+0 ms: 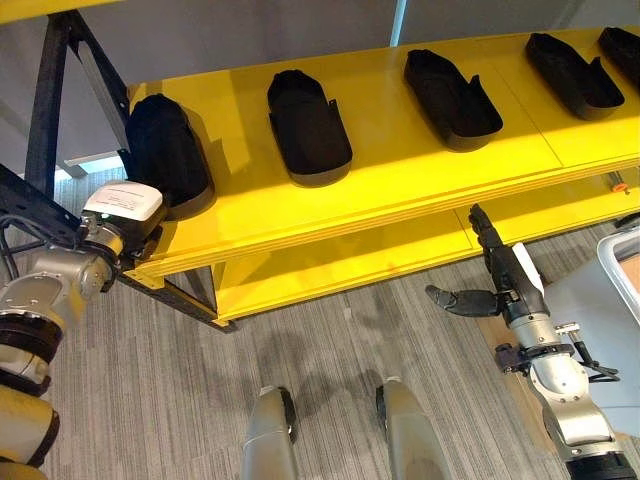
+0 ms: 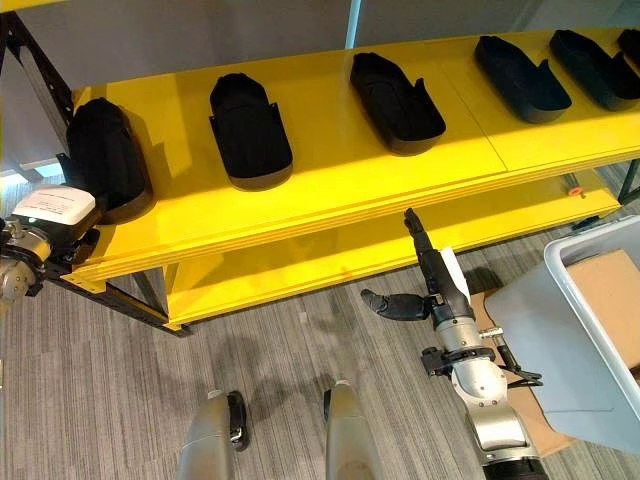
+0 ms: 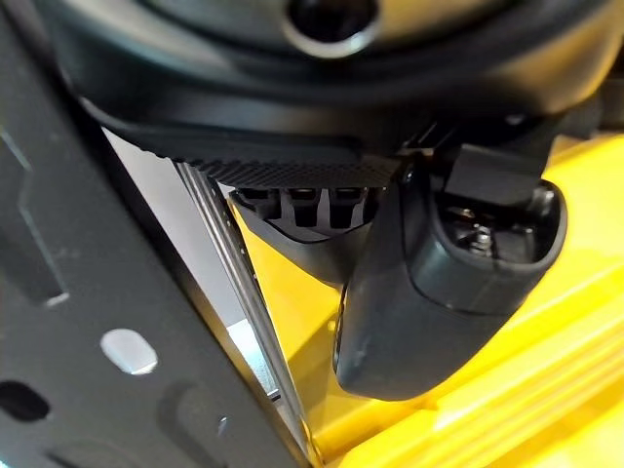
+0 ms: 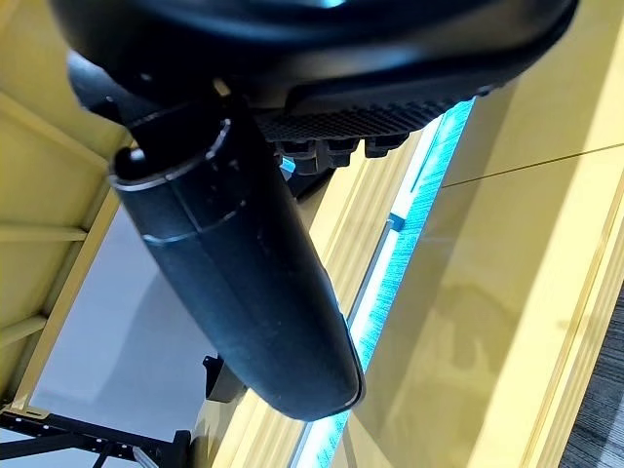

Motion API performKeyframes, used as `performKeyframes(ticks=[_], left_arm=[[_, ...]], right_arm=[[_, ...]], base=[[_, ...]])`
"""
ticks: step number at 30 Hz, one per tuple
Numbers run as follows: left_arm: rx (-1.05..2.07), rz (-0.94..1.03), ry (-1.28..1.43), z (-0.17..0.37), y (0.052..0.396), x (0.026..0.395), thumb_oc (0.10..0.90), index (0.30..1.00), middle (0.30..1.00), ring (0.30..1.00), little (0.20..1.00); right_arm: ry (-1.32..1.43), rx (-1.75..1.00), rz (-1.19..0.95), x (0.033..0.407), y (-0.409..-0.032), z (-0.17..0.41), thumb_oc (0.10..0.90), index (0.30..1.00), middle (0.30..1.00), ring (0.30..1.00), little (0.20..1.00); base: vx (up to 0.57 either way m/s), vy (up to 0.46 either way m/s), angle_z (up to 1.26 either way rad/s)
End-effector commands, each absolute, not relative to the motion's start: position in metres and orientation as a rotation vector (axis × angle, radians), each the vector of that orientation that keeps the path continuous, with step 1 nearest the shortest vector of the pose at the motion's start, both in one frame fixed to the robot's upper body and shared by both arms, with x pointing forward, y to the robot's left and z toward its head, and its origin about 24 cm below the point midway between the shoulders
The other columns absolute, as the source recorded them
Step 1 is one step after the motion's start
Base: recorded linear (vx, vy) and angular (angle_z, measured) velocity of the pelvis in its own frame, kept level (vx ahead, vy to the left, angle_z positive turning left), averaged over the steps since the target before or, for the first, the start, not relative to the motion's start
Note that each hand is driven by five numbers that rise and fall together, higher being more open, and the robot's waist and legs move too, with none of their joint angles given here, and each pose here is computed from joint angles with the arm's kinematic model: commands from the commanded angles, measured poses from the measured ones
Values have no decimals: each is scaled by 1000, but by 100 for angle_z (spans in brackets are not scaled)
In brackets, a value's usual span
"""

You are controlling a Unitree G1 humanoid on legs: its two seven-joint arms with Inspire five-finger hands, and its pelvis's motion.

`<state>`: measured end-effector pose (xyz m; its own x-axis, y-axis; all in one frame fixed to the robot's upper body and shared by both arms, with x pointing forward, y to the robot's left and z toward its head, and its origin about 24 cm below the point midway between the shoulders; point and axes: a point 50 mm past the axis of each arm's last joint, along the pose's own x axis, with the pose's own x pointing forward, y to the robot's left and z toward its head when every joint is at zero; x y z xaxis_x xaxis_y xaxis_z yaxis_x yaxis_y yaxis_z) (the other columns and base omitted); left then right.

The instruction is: Move parts from the plastic box to the shelf.

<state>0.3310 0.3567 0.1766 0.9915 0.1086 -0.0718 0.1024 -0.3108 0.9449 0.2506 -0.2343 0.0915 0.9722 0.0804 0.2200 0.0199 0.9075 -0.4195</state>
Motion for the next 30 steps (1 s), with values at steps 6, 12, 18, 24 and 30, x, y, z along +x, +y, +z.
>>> performKeyframes(ticks=[6,12,18,24,30], left_arm=[[1985,323,209,235,399,317,900,1000,1000,1000,1000],[2008,342,153,245,394,318,900,1000,1000,1000,1000],[2048,375,69,264,387,318,900,1000,1000,1000,1000],[2062,435,-56,287,376,315,900,1000,1000,1000,1000],[2087,500,-180,311,367,305,900,1000,1000,1000,1000]], right_arm=[[-536,-462,-10,241,-237,150,900,1000,1000,1000,1000],[-537,-465,-19,240,-238,149,900,1000,1000,1000,1000],[-528,-478,-31,238,-241,149,900,1000,1000,1000,1000],[-525,-488,-46,235,-245,149,900,1000,1000,1000,1000],[-515,-497,-66,233,-250,148,900,1000,1000,1000,1000]], base=[[0,0,0],[0,0,0],[0,0,0],[0,0,0],[0,0,0]])
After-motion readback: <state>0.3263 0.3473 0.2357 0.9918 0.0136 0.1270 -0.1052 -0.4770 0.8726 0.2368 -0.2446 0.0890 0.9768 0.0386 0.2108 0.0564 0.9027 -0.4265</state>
